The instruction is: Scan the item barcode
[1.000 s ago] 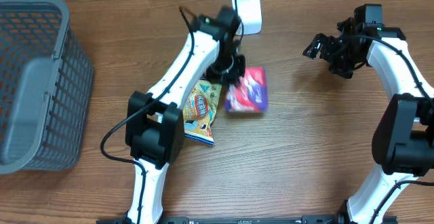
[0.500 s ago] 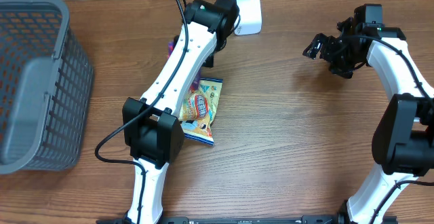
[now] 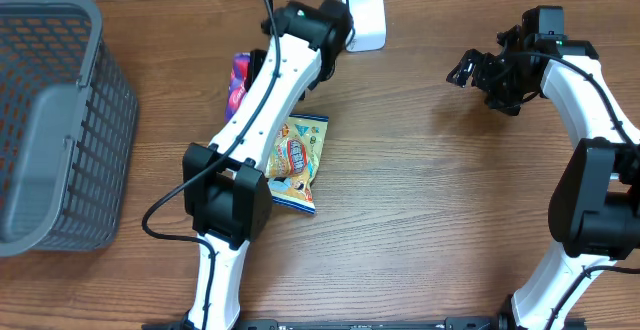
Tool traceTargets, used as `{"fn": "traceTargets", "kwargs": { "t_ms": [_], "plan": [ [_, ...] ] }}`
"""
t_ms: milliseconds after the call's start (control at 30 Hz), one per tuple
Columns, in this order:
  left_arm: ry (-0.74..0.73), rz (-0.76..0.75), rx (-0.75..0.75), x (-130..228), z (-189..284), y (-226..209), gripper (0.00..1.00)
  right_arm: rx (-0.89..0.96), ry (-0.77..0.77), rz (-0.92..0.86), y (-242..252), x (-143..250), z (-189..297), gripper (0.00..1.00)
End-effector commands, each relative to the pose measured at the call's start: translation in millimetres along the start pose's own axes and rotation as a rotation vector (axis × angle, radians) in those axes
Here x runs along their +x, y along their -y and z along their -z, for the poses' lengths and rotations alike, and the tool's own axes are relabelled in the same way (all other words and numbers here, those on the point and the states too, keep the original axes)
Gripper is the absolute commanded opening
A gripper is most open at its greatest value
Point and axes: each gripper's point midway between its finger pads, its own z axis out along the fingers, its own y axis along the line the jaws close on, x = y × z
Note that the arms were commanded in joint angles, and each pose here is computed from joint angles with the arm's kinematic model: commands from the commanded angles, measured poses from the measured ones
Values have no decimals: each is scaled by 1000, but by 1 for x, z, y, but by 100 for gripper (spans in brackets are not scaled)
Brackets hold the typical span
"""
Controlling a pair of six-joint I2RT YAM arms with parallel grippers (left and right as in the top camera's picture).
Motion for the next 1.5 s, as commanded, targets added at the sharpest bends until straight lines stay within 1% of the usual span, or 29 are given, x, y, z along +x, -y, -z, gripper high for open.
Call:
{"fn": "traceTargets", "kwargs": {
  "t_ms": [0, 133, 267, 367, 467, 533, 600, 800, 900, 1067, 1100, 1200, 1300, 1367, 1467],
  "plan": [
    [-22, -29, -48, 14, -7, 8, 4, -7, -2, 1, -1, 0, -1, 100],
    [-63, -66, -18, 29, -8, 23, 4, -7, -2, 1, -1, 0, -1, 100],
    [-133, -128, 106, 46, -1, 50, 6, -7, -2, 1, -1, 0, -1, 100],
    [-159, -179, 166, 54, 5, 62, 7, -7, -2, 1, -1, 0, -1, 100],
    [-177, -219, 218, 61, 12, 73, 13, -7, -2, 1, -1, 0, -1, 100],
    [-187, -237, 247, 65, 16, 80, 20, -7, -2, 1, -1, 0, -1, 100],
    [-198, -246, 275, 69, 20, 86, 24, -7, -2, 1, -1, 0, -1, 100],
    [-244, -303, 388, 84, 33, 106, 28, -7, -2, 0, -1, 0, -1, 100],
    [-302, -308, 526, 95, 46, 126, 29, -7, -2, 1, -1, 0, -1, 100],
    [-359, -424, 907, 110, 91, 168, 27, -7, -2, 1, -1, 0, -1, 100],
    [-360, -429, 938, 109, 96, 169, 27, -7, -2, 1, -1, 0, -1, 100],
    [-339, -406, 959, 98, 103, 161, 24, -7, -2, 1, -1, 0, -1, 100],
    [-292, -351, 981, 74, 112, 140, 24, -7, -2, 1, -1, 0, -1, 100],
    [-238, -297, 986, 52, 113, 123, 28, -7, -2, 1, -1, 0, -1, 100],
    [-167, -183, 951, 19, 103, 94, 35, -11, -3, 0, -2, 0, -1, 100]
  ]
}}
